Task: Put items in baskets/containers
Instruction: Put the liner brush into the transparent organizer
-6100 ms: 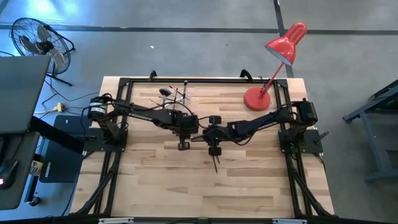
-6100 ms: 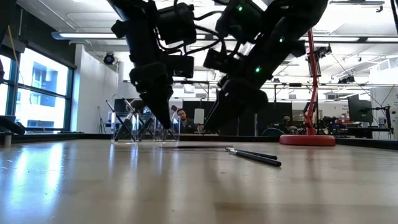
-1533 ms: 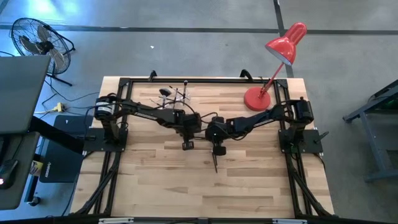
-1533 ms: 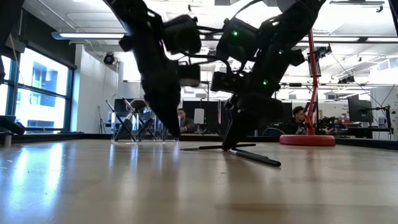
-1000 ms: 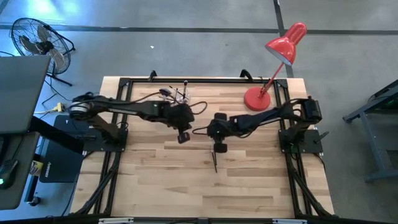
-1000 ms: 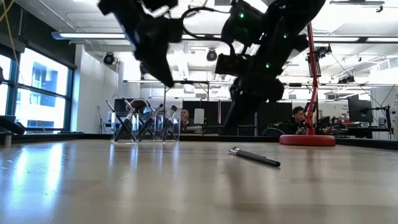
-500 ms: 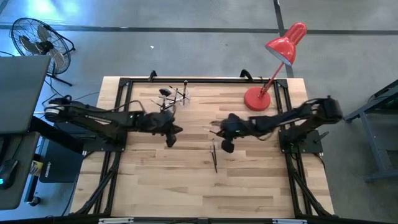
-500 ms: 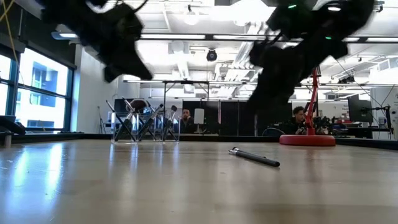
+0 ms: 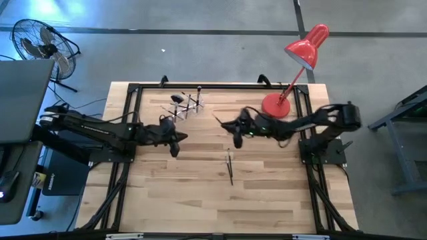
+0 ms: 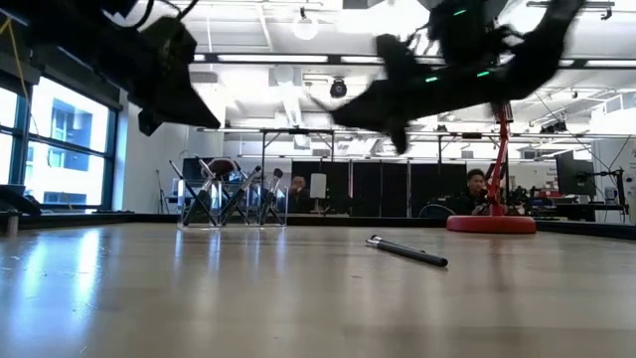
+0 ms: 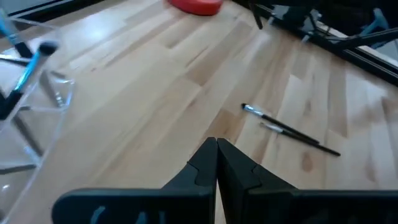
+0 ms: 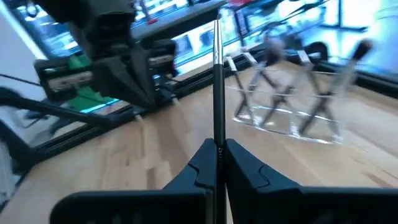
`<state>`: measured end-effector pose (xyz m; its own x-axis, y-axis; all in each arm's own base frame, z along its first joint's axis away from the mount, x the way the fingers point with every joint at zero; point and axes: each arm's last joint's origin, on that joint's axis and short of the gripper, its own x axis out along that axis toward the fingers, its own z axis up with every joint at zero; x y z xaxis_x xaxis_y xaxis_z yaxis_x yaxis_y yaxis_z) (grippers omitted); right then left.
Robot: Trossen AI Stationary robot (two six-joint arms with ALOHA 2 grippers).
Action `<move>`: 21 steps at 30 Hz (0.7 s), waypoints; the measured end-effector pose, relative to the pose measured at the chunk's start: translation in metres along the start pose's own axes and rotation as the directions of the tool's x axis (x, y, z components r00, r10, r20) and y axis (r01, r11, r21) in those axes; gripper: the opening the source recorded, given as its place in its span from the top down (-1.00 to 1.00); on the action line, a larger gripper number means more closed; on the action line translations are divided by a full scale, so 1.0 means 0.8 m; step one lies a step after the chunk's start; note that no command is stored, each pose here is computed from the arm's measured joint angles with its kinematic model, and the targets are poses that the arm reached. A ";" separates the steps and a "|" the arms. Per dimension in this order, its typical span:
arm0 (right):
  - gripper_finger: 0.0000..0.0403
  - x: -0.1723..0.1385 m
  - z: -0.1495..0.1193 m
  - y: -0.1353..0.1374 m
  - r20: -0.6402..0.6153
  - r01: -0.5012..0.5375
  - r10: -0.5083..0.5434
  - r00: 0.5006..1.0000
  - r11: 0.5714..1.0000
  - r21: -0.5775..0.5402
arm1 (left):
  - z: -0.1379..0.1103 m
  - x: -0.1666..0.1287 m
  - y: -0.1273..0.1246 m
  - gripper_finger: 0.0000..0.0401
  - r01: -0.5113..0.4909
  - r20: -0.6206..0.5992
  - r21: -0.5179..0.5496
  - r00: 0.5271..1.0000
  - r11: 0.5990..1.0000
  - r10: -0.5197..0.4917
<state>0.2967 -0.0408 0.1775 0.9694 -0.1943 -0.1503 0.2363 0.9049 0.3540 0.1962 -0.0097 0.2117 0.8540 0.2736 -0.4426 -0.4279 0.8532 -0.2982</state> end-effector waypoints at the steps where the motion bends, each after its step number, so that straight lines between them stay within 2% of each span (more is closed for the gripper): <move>1: 0.96 0.014 0.003 -0.004 -0.001 -0.023 0.023 1.000 1.000 0.003 | -0.001 -0.001 0.004 1.00 0.002 -0.001 -0.003 1.000 1.000 -0.003; 4: 0.96 0.053 0.011 -0.021 0.045 -0.084 0.083 0.996 0.996 0.016 | 0.001 -0.008 0.015 1.00 0.020 0.019 -0.007 1.000 1.000 -0.020; 6: 0.96 0.076 0.023 -0.033 0.132 -0.121 0.118 0.984 0.993 0.013 | 0.004 -0.013 0.022 1.00 0.029 0.039 -0.003 0.999 1.000 -0.029; 10: 0.96 0.110 0.033 -0.059 0.252 -0.134 0.132 0.959 0.991 -0.007 | 0.011 -0.018 0.031 1.00 0.047 0.055 0.025 0.997 0.999 -0.048; 15: 0.96 0.163 0.034 -0.091 0.295 -0.130 0.114 0.949 0.991 0.033 | 0.017 -0.020 0.039 1.00 0.098 0.046 0.041 0.994 0.994 -0.100; 21: 0.97 0.216 0.042 -0.112 0.353 -0.156 0.146 0.924 0.988 -0.001 | 0.014 -0.019 0.044 1.00 0.192 -0.038 0.042 0.981 0.980 -0.190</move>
<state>0.4451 -0.1682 0.1512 0.9539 -0.1810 0.2392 0.0822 0.9246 0.3719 0.1714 0.0214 0.2174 0.9081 0.0892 -0.4091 -0.2430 0.9079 -0.3416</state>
